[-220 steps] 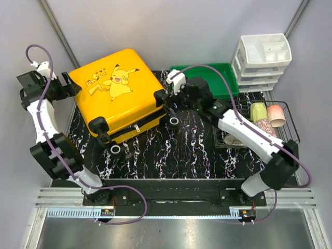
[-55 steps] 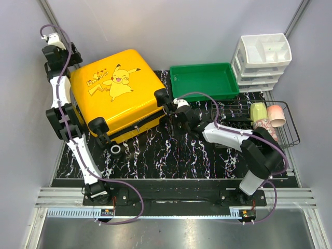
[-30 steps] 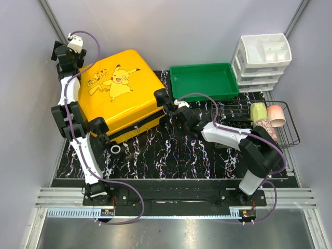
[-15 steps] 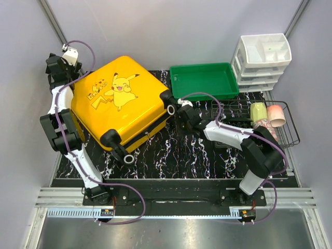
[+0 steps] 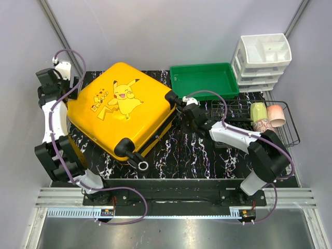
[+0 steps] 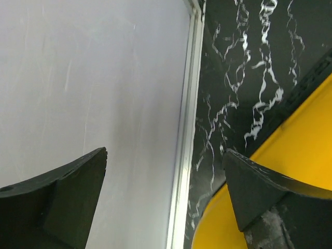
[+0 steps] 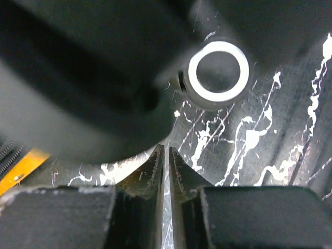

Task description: Open, take out, and arrange the luggage

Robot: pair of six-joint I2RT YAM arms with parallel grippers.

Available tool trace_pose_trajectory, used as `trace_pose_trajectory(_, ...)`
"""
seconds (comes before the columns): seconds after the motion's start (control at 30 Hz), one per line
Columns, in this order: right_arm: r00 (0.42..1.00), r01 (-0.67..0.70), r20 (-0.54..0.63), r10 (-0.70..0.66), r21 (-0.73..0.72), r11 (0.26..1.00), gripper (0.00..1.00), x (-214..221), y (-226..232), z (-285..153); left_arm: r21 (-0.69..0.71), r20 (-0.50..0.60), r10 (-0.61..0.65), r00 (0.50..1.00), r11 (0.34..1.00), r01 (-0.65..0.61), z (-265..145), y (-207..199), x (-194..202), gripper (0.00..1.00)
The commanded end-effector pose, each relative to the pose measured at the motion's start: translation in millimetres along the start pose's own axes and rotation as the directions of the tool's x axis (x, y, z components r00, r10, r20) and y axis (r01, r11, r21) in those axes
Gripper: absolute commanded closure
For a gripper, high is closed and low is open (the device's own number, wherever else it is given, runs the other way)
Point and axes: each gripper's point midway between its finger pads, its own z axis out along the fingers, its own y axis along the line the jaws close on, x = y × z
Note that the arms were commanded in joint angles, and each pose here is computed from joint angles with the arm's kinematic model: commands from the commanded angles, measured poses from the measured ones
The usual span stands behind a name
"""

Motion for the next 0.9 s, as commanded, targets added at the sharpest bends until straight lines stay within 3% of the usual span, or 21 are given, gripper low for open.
trace_pose_trajectory(0.0, 0.988, -0.002, 0.155, 0.011, -0.061, 0.998, 0.89, -42, 16, 15, 0.003, -0.084, -0.205, 0.975, 0.979, 0.206, -36, 9, 24, 0.01)
trace_pose_trajectory(0.17, 0.979, -0.024, 0.194, 0.058, -0.174, 0.984, 0.98, -64, 47, 37, 0.055, 0.029, -0.273, 0.962, 0.961, 0.271, -86, 7, -4, 0.01)
trace_pose_trajectory(0.37, 0.969, 0.001, 0.239, 0.060, -0.250, 0.968, 0.98, -97, 91, 59, 0.153, 0.118, -0.340, 0.933, 0.935, 0.321, -135, -20, -19, 0.01)
trace_pose_trajectory(0.67, 0.943, 0.074, 0.332, 0.030, -0.297, 0.952, 0.98, -145, 139, 94, 0.217, 0.098, -0.394, 0.914, 0.905, 0.366, -155, -45, -8, 0.01)
trace_pose_trajectory(0.87, 0.919, 0.071, 0.394, 0.032, -0.245, 0.967, 0.97, -172, 131, 124, 0.286, 0.049, -0.403, 0.914, 0.882, 0.374, -157, -66, 6, 0.01)
